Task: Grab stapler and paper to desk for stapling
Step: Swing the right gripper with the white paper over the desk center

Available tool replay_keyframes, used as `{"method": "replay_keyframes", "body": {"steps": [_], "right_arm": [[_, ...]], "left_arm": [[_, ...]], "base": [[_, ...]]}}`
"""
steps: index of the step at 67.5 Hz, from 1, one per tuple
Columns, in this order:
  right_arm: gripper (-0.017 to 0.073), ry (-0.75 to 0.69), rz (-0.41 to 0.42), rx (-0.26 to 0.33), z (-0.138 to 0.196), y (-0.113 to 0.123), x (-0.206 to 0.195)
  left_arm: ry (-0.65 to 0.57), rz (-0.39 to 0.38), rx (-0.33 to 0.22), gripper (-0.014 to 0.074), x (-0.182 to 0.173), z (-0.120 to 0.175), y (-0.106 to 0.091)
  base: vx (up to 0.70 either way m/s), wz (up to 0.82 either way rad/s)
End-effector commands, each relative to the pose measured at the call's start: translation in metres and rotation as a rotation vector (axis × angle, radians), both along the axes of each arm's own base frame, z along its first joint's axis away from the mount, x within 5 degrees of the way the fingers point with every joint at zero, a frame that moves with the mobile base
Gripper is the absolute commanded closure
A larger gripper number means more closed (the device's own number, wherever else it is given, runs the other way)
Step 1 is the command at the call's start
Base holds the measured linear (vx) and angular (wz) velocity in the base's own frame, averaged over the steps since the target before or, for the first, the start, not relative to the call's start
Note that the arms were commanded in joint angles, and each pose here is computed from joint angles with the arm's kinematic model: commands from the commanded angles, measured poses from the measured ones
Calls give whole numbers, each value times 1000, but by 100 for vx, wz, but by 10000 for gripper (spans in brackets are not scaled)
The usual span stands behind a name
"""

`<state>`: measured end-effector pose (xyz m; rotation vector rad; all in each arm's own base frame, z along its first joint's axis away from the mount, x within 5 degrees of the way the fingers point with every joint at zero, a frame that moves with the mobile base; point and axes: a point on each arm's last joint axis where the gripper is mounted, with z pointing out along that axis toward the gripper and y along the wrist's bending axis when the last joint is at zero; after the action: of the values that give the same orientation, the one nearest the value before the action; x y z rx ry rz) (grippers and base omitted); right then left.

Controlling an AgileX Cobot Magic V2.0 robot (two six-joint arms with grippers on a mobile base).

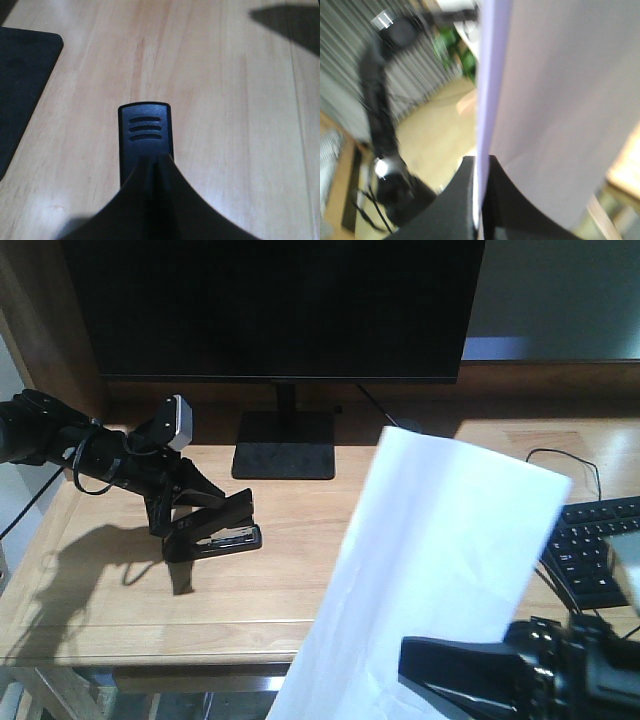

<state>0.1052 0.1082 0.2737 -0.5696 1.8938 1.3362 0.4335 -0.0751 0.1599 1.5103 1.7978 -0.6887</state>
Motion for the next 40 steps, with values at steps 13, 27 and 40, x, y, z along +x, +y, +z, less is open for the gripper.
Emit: {"method": "replay_keyframes", "body": {"steps": [13,27,40], "right_arm": [[561,104,35,-99,8,14,47],[561,144,99,-120,8,38,77],[561,166,110,-118,10,68,106]], "left_arm": [[-59,8,-68,600,0,36,-4],[-59,8,-68,600,0,36,-4],[-59,8,-68,600,0,36,-4]], "base": [[0,0],[0,0],[0,0]]}}
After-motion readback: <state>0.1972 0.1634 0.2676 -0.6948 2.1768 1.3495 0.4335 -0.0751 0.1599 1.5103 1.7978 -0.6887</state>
